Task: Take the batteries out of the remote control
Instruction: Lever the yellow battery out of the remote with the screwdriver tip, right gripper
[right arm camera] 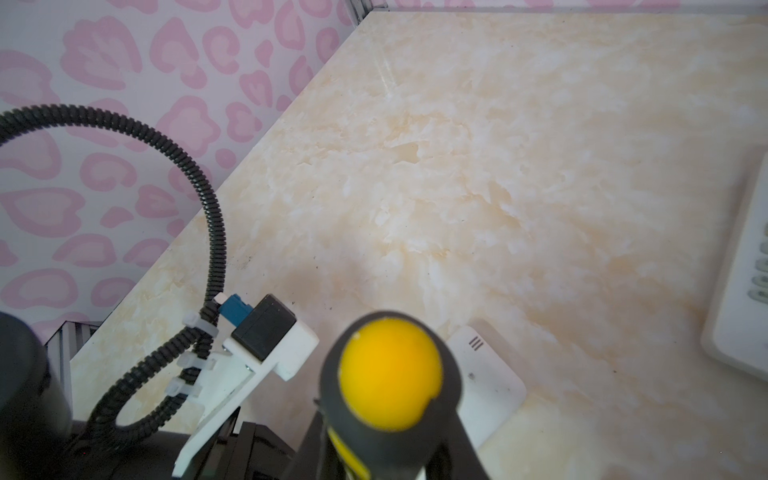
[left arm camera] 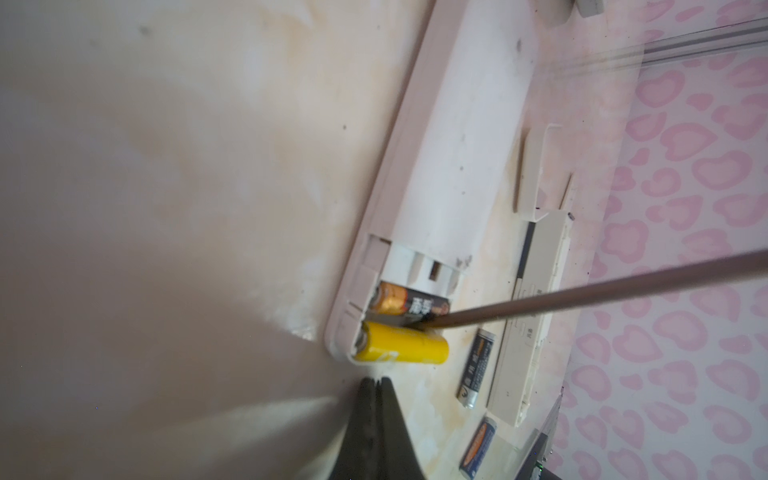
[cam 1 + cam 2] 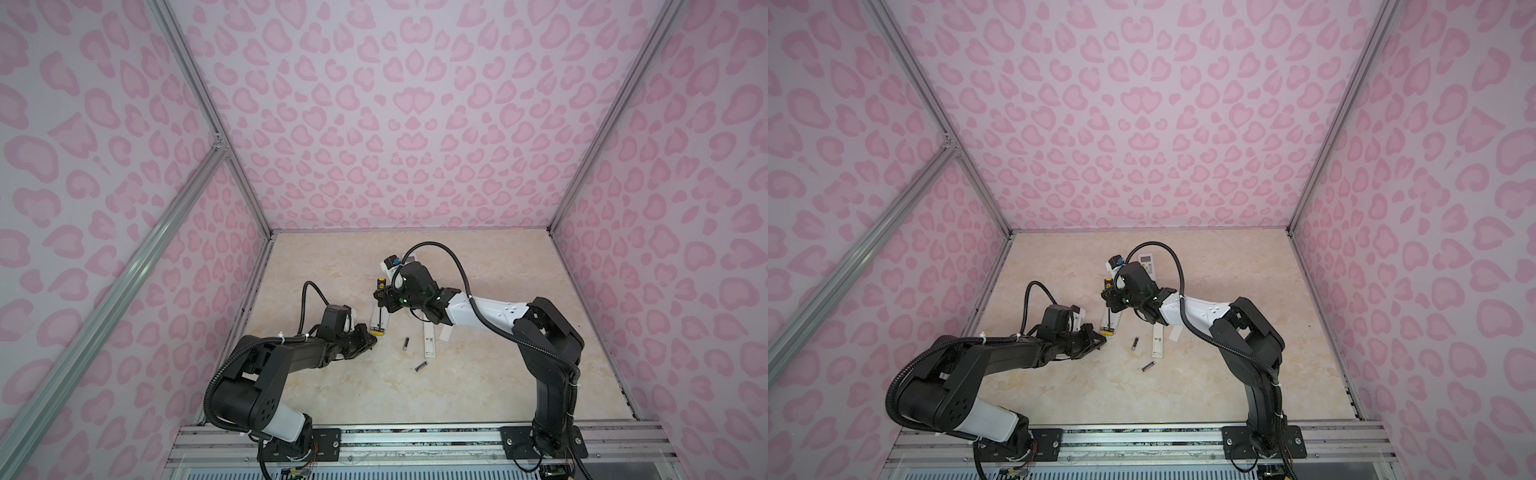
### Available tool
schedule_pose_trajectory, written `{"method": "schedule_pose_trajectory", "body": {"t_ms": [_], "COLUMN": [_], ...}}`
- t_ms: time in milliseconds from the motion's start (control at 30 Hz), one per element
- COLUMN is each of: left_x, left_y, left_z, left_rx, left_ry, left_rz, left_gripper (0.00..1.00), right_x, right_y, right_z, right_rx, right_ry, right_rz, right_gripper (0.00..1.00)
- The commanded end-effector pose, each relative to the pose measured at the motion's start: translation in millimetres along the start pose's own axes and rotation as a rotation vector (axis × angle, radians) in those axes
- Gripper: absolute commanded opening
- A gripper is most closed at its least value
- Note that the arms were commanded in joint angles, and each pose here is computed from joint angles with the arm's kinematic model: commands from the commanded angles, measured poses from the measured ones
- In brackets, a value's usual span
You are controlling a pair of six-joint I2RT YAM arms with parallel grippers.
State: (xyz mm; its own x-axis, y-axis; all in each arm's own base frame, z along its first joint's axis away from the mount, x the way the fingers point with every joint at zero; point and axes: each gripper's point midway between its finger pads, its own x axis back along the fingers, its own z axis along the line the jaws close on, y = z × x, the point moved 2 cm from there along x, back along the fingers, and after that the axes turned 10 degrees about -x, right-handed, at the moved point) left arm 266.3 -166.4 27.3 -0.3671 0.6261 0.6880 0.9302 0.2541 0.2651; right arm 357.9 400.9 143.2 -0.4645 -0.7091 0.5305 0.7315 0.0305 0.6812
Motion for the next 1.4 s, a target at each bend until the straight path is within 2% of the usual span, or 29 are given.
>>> {"method": "schedule_pose_trajectory", "body": {"t_ms": [0,500,833,967,1367], "left_x": [2,2,2,1,-2], "left_y": [-7,-10,-8,-10,-9], "left_z": [15,16,12,12,10], "left_rx": [0.008,0.010,0.006,0.010,0.016], "left_ry": [0.075,0.073,0.061,0.063,0.060], "left_rz": [0.009,0.011,0.010,0.014,0.010], "left_gripper": [0.04,0.04,0.04,0.04,0.04], "right_x": [0,0,4,2,0], "right_y": [-5,-3,-5,-9,-2], "right_z": [-2,-13,-13,-13,-19], "right_rx": [-0.019,-0.104,-0.013,-0.015,-0.165], "right_ry": [-0.013,-0.049,-0.125,-0.120,-0.034], "right_rz": [0.026,0.039,0.035,0.049,0.061], "right_gripper": [0.00,0.00,0.00,0.00,0.00]}}
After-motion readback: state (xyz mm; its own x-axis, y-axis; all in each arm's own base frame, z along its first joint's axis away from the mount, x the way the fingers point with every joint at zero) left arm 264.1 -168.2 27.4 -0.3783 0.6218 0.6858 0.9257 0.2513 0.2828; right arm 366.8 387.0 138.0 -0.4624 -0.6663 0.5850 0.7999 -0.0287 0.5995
